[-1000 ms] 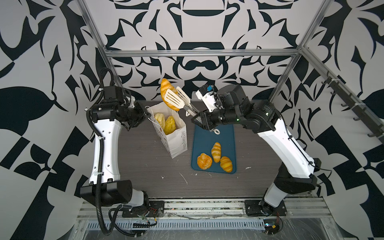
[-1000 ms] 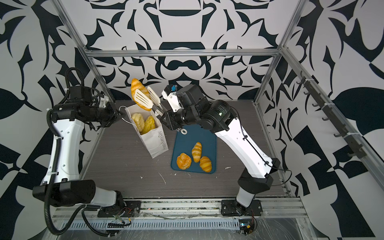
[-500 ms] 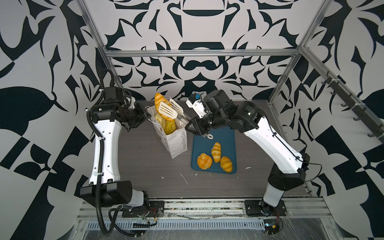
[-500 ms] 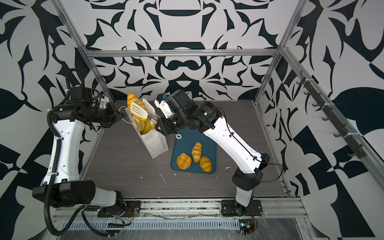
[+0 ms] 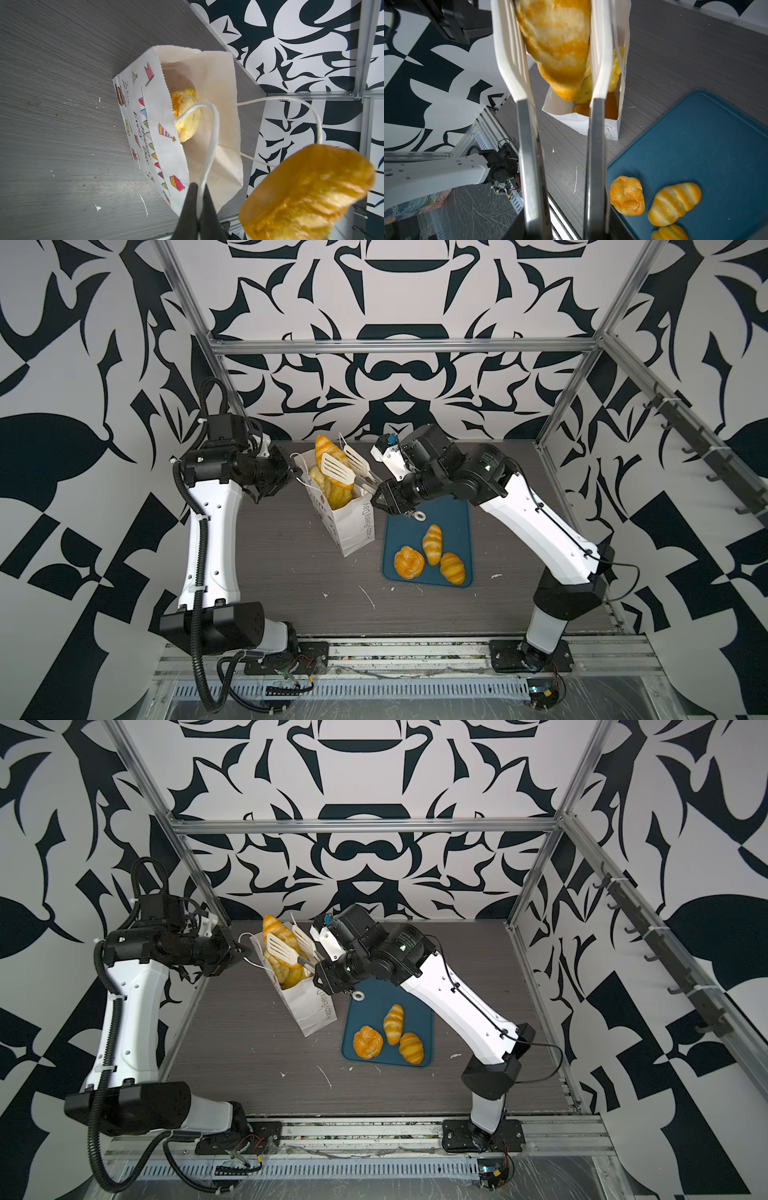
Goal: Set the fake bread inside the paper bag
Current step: 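Lower the croissant into the bag held by the left gripper and open tongs, then raise the tongs out of the bag and move them back over the tray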
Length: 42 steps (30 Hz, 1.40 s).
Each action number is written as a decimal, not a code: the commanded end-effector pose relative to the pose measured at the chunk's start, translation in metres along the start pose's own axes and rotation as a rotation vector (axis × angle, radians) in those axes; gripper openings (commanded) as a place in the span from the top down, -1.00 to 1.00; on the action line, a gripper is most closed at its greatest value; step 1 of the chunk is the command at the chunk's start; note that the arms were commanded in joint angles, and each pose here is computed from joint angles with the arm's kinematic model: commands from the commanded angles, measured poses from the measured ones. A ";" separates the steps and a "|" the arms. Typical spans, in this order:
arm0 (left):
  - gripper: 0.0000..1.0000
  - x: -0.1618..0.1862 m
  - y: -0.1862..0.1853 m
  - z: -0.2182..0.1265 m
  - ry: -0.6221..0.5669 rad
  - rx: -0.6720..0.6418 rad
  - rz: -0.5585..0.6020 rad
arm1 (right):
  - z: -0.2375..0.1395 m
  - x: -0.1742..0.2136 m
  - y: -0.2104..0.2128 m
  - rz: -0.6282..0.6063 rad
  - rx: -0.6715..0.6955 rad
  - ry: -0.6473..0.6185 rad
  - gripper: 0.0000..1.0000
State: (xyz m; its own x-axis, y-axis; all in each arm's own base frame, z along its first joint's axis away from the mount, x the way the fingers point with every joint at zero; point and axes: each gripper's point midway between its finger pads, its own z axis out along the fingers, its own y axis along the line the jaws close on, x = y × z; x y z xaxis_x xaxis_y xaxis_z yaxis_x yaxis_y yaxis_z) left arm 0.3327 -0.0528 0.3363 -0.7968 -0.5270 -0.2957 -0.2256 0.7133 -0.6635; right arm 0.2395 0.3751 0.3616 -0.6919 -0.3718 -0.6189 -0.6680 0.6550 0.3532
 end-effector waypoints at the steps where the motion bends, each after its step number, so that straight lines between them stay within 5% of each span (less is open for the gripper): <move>1: 1.00 0.009 0.002 -0.005 0.015 -0.005 -0.015 | -0.010 -0.017 0.003 -0.023 -0.005 -0.074 0.09; 13: 1.00 0.007 0.002 -0.005 0.013 -0.004 -0.012 | -0.009 -0.013 -0.001 -0.024 0.006 -0.063 0.05; 28: 1.00 0.006 0.002 -0.004 0.014 -0.005 -0.014 | -0.070 -0.005 -0.017 -0.017 0.076 -0.156 0.09; 42: 1.00 0.006 0.001 -0.003 0.015 0.000 -0.017 | -0.075 0.040 -0.085 0.175 0.171 -0.075 0.11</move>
State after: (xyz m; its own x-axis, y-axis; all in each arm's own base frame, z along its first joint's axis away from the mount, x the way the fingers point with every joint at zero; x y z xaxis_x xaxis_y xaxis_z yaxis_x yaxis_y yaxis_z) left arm 0.3322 -0.0530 0.3370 -0.7962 -0.5268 -0.2975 -0.2239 0.7133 -0.6641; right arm 0.2476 0.2664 0.3500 -0.7650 -0.2531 -0.5922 -0.5035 0.8084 0.3049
